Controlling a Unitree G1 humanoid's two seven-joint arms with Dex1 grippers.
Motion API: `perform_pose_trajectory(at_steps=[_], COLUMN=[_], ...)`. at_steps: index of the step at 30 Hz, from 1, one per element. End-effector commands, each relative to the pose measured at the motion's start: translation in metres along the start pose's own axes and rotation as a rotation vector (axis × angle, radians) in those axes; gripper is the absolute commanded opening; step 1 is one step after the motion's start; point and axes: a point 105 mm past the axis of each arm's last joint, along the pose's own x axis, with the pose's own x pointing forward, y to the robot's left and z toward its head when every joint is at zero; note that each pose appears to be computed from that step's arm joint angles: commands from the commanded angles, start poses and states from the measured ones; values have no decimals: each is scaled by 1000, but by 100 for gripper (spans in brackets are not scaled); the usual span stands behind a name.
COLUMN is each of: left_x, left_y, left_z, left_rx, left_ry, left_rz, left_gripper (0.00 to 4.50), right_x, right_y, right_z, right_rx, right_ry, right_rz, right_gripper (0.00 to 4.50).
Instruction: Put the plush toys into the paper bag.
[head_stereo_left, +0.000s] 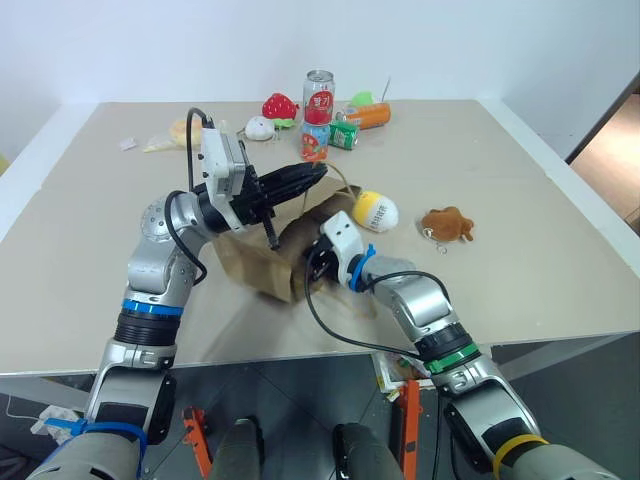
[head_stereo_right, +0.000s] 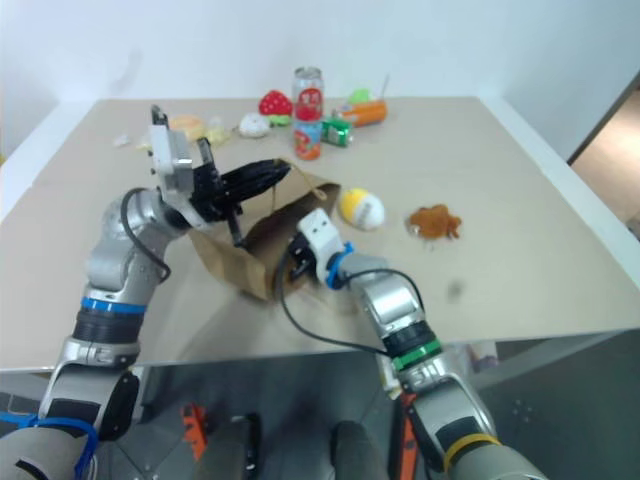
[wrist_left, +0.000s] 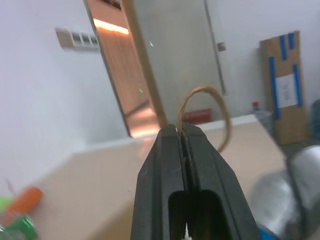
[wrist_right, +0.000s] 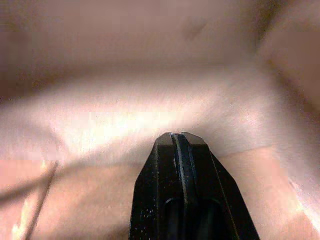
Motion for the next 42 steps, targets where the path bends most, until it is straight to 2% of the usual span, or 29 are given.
perform_pose_trajectory(at_steps=[1, 10, 15, 20, 24, 28, 30, 33, 36, 38, 40, 41, 42], left_x=[13, 12, 4, -3, -5, -3, -3, -3, -3, -4, -5, -5, -5], left_y=[-4, -8, -11, -15, -15, -17, -18, -20, -22, -23, -24, -24, -24], left_z=[30, 32, 13, -1, -5, -4, -4, -4, -4, -4, -4, -4, -4], left_rx=[259, 388, 356, 333, 317, 306, 302, 297, 294, 294, 295, 295, 295], left_ry=[-92, -119, -69, -40, -45, -60, -65, -70, -75, -76, -75, -75, -75], left_rz=[-31, -30, -38, -55, -47, -52, -60, -67, -71, -74, -76, -75, -74], left_gripper=[0, 0, 0, 0, 0, 0, 0, 0, 0, 0, 0, 0, 0], right_x=[0, 0, -8, -46, -83, -115, -135, -175, -198, -200, -197, -196, -193], right_y=[2, 3, -4, 1, 4, -14, -36, -110, -149, -155, -160, -163, -164], right_z=[0, -5, 24, 52, 55, 54, 63, 71, 57, 49, 39, 33, 28], right_rx=[21, 32, 126, 178, 169, 163, 153, 209, 185, 152, 123, 118, 112], right_ry=[33, 60, -83, -250, -301, -357, -430, -518, -460, -405, -357, -332, -309], right_rz=[20, 23, 28, 171, 225, 145, 42, -313, -512, -539, -551, -555, -556], right_gripper=[8, 8, 8, 8, 8, 8, 8, 8, 91, 151, 233, 289, 319])
